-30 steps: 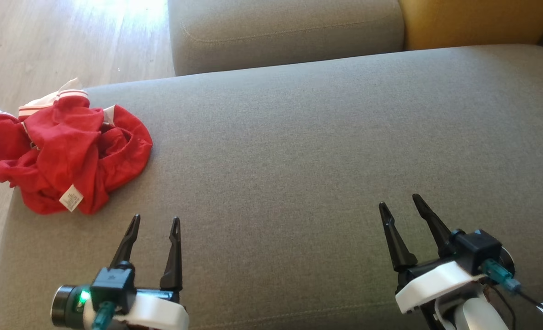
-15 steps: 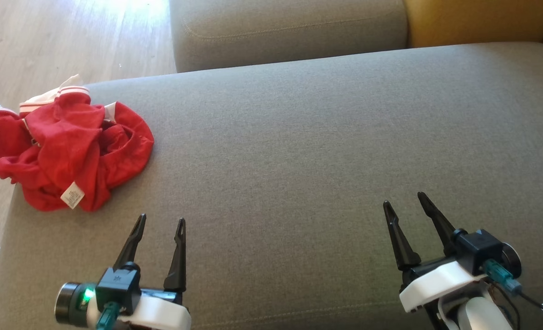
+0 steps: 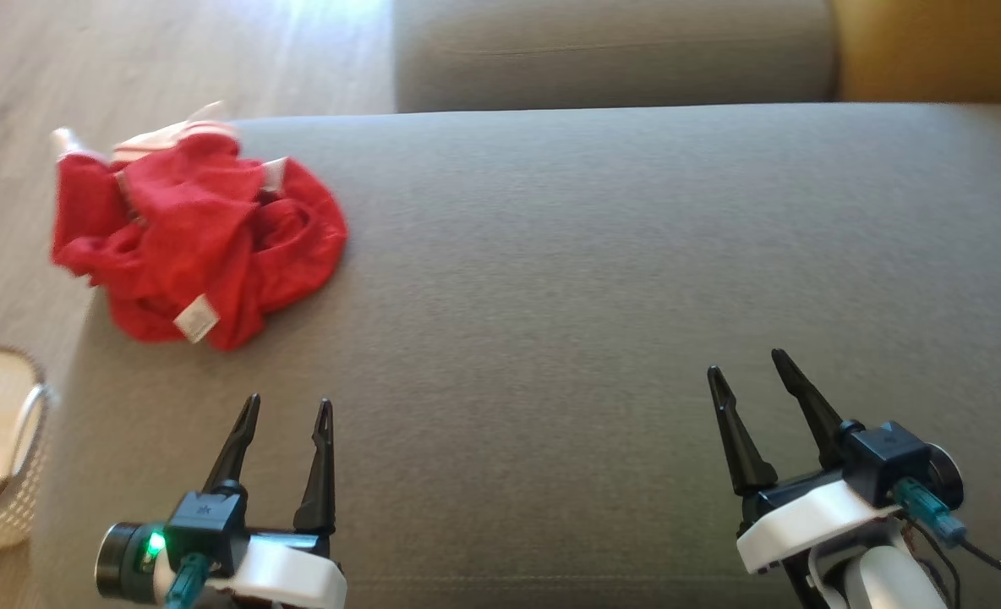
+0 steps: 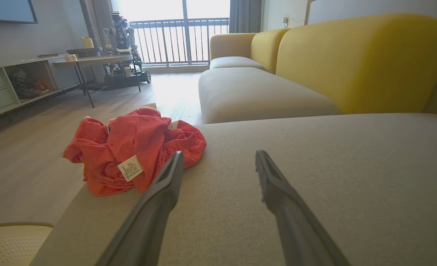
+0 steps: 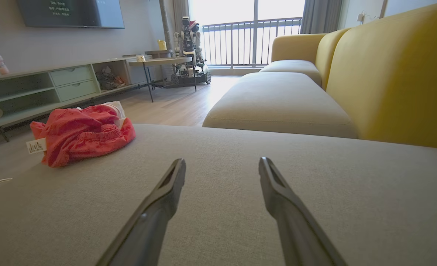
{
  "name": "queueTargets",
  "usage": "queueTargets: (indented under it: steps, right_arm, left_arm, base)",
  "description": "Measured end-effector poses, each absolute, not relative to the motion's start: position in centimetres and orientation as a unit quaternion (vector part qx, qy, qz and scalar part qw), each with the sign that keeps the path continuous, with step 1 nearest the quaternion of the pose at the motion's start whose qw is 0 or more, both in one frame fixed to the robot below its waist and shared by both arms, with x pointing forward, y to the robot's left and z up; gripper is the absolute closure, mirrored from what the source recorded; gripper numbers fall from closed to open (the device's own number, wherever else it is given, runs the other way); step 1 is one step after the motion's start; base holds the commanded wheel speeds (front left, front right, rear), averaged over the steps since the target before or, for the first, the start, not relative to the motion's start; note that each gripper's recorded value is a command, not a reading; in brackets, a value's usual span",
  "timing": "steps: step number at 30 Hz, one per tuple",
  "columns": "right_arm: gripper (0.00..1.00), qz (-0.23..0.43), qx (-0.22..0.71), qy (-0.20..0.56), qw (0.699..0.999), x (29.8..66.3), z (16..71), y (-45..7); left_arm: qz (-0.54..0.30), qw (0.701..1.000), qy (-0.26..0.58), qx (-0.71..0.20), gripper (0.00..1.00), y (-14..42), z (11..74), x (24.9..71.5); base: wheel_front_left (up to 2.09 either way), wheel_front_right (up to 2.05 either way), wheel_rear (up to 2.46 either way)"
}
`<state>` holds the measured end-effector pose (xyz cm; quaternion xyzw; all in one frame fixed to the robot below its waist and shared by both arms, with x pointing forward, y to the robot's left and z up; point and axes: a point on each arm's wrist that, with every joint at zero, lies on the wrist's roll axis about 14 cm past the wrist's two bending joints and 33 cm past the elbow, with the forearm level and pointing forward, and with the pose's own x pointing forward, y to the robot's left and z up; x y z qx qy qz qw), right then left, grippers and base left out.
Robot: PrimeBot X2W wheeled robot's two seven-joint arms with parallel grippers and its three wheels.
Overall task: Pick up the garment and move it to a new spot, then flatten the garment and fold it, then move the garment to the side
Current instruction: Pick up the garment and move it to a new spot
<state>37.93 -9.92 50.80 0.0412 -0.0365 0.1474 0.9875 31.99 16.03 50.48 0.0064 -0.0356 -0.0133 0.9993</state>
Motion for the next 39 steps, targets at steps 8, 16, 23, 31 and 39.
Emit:
queueTargets:
  steps: [8,16,23,31,39]
  right_arm:
    - [0.00,0.202,0.050,-0.029,0.978,38.8,50.5,-6.0]
    - [0.00,0.254,0.051,-0.013,0.966,39.6,49.5,-2.2]
    - [0.00,0.288,0.044,0.003,0.957,39.8,48.3,0.3]
    - [0.00,0.311,0.036,0.034,0.949,39.9,45.9,1.9]
    - [0.00,0.310,0.026,0.033,0.950,42.5,44.7,2.2]
  left_arm:
    - [0.048,0.998,-0.035,0.008,0.00,19.2,50.5,30.1]
    - [0.108,0.994,-0.031,0.010,0.00,22.0,50.4,28.1]
    - [0.148,0.989,-0.022,0.011,0.00,23.7,50.1,26.7]
    - [0.154,0.985,-0.074,0.031,0.00,24.9,53.8,28.5]
    - [0.087,0.970,-0.192,0.122,0.00,27.1,63.2,37.7]
  base:
    - [0.00,0.00,0.00]
    - [0.00,0.00,0.00]
    - [0.00,0.00,0.00]
    - [0.00,0.00,0.00]
    - [0.00,0.00,0.00]
